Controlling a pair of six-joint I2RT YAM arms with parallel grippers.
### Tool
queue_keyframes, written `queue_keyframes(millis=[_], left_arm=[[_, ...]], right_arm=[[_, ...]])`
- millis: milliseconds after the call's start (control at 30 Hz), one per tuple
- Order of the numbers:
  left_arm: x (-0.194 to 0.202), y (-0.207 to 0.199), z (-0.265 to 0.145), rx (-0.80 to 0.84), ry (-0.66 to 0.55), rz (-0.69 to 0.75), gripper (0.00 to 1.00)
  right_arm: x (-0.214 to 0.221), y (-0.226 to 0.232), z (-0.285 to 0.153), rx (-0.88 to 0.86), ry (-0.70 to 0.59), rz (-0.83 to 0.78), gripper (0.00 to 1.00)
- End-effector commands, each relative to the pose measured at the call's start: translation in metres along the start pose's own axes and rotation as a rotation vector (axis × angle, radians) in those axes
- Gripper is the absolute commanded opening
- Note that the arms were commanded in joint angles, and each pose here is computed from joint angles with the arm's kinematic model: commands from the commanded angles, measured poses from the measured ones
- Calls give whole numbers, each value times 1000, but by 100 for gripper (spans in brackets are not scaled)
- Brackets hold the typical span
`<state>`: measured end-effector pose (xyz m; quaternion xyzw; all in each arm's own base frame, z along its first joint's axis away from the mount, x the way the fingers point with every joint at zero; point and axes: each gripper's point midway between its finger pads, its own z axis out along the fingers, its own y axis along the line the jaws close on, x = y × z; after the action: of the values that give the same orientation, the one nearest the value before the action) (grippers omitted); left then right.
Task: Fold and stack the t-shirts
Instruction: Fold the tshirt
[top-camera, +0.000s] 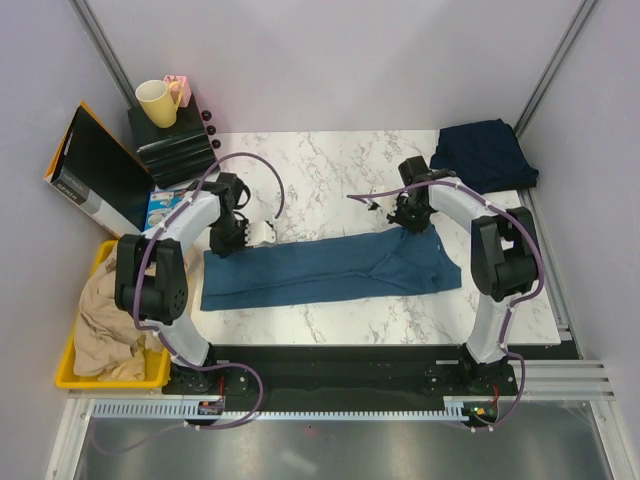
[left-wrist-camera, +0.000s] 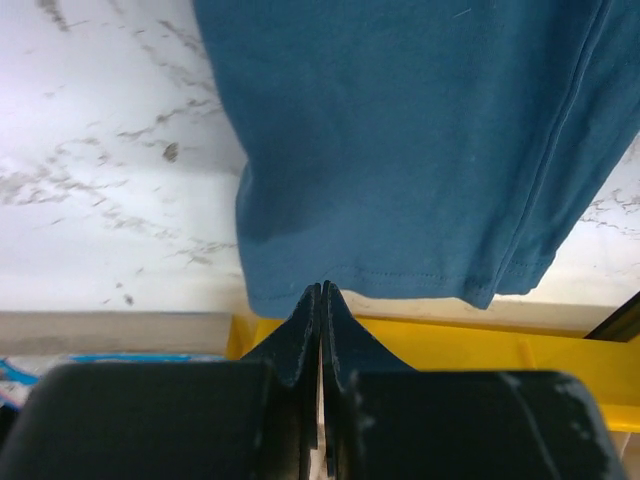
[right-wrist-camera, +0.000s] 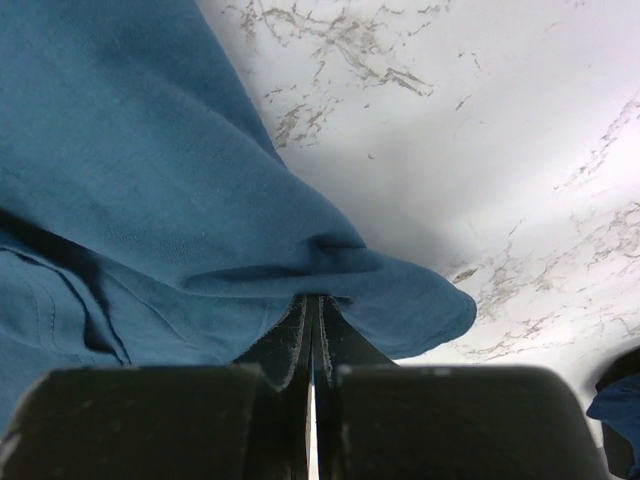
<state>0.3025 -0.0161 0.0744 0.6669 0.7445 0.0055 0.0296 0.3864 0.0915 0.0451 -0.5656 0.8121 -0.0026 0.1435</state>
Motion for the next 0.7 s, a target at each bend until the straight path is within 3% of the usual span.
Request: queue_keyframes(millis=[0,400,667], left_arm=[[-2,-5,17,66,10,-37,2],[14,44,86,-35,159,-110,2],[-2,125,90,-254,172,-158,2]], right_arm=[[-11,-18,-2,47,-24,7,0],[-6,-38,24,86,-6,56,0],[27,-96,54,247,67,140,0]])
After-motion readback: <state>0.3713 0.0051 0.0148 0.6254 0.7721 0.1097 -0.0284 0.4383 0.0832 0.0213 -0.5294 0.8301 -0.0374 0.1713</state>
